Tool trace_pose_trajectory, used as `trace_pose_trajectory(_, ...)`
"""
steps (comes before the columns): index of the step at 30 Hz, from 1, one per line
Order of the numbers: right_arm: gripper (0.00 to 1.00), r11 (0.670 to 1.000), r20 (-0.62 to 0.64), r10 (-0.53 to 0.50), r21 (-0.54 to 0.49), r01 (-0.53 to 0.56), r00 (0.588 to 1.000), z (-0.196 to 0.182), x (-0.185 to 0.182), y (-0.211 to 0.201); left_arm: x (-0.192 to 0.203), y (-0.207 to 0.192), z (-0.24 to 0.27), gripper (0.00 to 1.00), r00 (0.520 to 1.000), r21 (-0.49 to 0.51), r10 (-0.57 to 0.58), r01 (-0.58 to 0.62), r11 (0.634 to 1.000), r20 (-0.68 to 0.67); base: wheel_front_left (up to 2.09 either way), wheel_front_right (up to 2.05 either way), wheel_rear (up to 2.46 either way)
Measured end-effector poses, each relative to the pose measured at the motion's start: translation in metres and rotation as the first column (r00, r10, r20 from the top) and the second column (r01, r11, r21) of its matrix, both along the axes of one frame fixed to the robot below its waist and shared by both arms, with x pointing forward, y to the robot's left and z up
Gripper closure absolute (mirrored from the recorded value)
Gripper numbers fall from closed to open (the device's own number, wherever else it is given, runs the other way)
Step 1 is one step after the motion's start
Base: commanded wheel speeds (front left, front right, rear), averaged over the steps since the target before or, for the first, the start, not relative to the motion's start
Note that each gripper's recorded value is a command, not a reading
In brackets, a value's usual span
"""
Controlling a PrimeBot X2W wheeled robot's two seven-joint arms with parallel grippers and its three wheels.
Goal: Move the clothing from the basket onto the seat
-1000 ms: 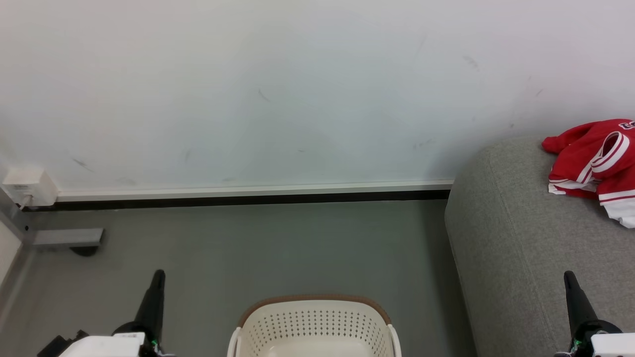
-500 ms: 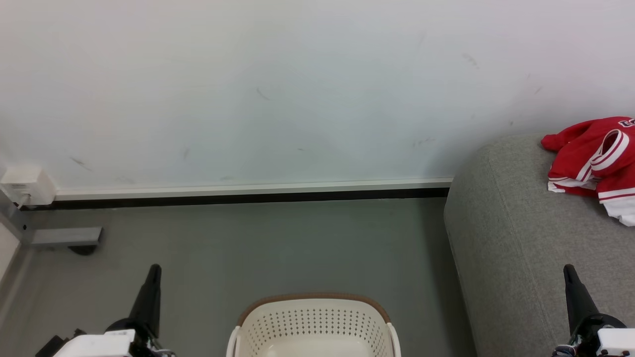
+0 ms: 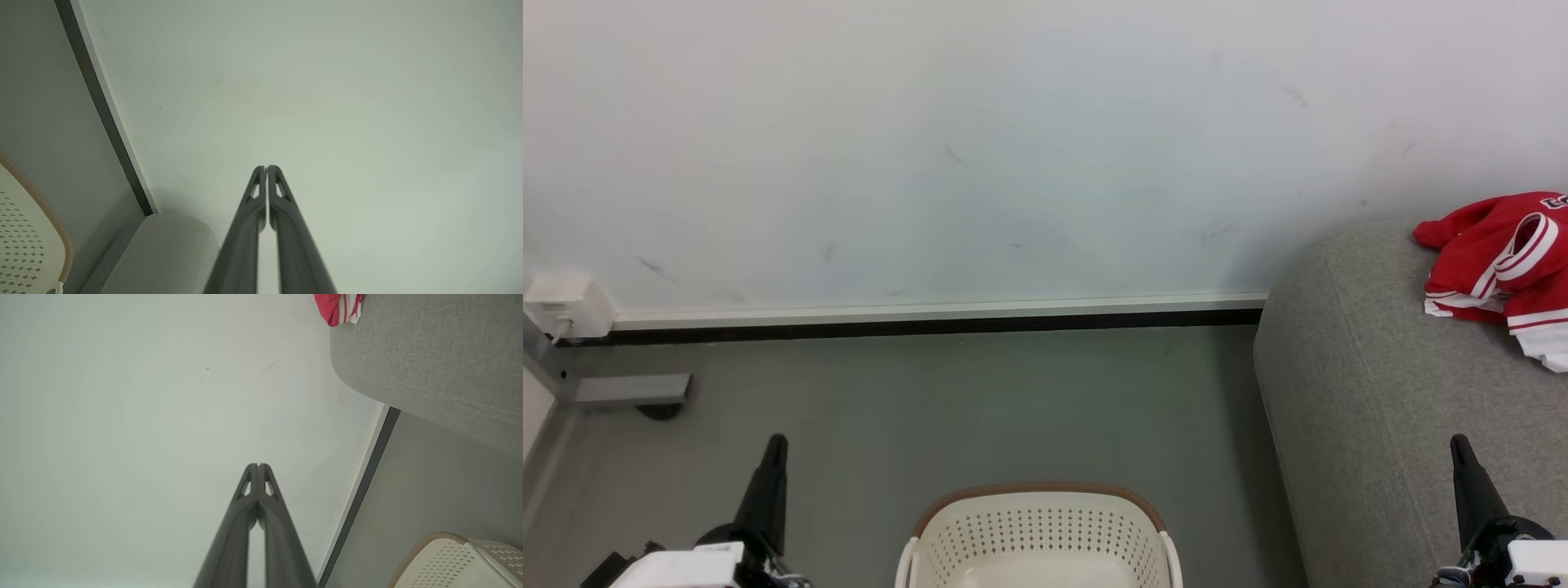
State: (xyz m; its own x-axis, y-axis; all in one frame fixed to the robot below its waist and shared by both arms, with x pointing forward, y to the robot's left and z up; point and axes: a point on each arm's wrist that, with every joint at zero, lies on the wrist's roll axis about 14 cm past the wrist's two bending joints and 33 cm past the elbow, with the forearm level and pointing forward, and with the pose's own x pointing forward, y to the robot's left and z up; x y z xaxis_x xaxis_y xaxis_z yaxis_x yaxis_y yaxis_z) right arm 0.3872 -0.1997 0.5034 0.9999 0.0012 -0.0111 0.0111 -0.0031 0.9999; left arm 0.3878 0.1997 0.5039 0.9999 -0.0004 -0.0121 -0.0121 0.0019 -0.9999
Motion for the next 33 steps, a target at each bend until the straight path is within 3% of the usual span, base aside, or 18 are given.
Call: trace_pose_trajectory(33, 1.0, 1.0, 0.001, 0.0, 0.0, 0.0, 1.0, 0.0002, 0.0, 0.0, 0.0, 0.0, 0.0002, 1.0, 1.0, 0.0, 0.0, 0.0, 1.0, 0.001, 0.0, 0.0, 0.0)
